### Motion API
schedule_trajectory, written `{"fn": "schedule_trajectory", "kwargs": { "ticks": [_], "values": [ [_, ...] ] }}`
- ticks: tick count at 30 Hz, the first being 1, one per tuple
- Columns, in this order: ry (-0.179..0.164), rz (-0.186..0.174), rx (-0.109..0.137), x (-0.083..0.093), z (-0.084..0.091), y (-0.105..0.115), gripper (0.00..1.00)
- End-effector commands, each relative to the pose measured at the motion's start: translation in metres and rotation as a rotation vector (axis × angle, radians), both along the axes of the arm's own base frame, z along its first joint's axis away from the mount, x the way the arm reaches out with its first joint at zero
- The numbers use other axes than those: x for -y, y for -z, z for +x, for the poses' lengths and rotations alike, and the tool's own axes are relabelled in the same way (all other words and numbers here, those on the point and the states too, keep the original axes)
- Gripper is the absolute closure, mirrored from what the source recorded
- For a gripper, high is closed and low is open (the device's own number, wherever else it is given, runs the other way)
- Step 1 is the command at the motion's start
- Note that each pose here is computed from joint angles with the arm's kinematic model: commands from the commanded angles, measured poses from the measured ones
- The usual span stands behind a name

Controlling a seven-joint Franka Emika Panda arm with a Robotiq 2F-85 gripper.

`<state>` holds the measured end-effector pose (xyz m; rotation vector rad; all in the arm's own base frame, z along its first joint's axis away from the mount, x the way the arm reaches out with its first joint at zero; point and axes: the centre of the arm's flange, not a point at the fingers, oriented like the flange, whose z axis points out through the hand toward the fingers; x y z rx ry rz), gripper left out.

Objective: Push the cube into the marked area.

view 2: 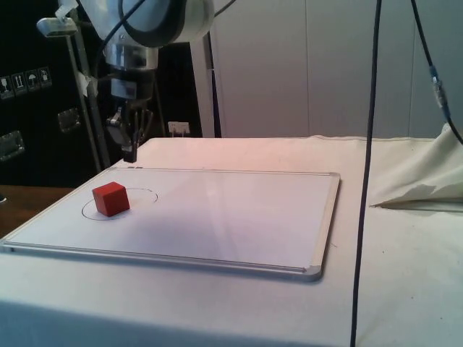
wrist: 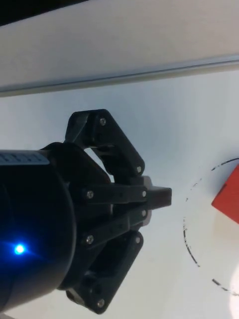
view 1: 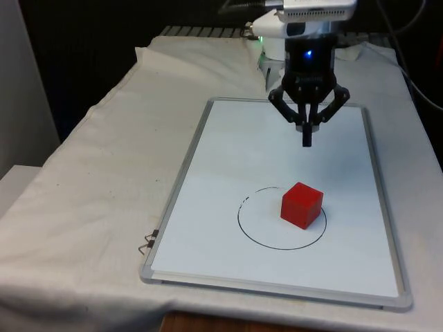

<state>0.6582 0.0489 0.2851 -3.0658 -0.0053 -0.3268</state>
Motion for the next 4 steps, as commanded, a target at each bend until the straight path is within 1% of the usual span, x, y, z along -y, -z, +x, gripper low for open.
{"fn": "schedule_trajectory", "kwargs": {
  "ticks": [1,2,4],
  "values": [
    [-0.002,-0.009,-0.003,0.001,-0.0022,-0.0032,1.0],
    [-0.005,-0.012,-0.002,0.001,-0.0031,-0.0067,1.0],
    [-0.007,-0.011,-0.003,0.0011,-0.003,-0.0069,1.0]
  ]
}}
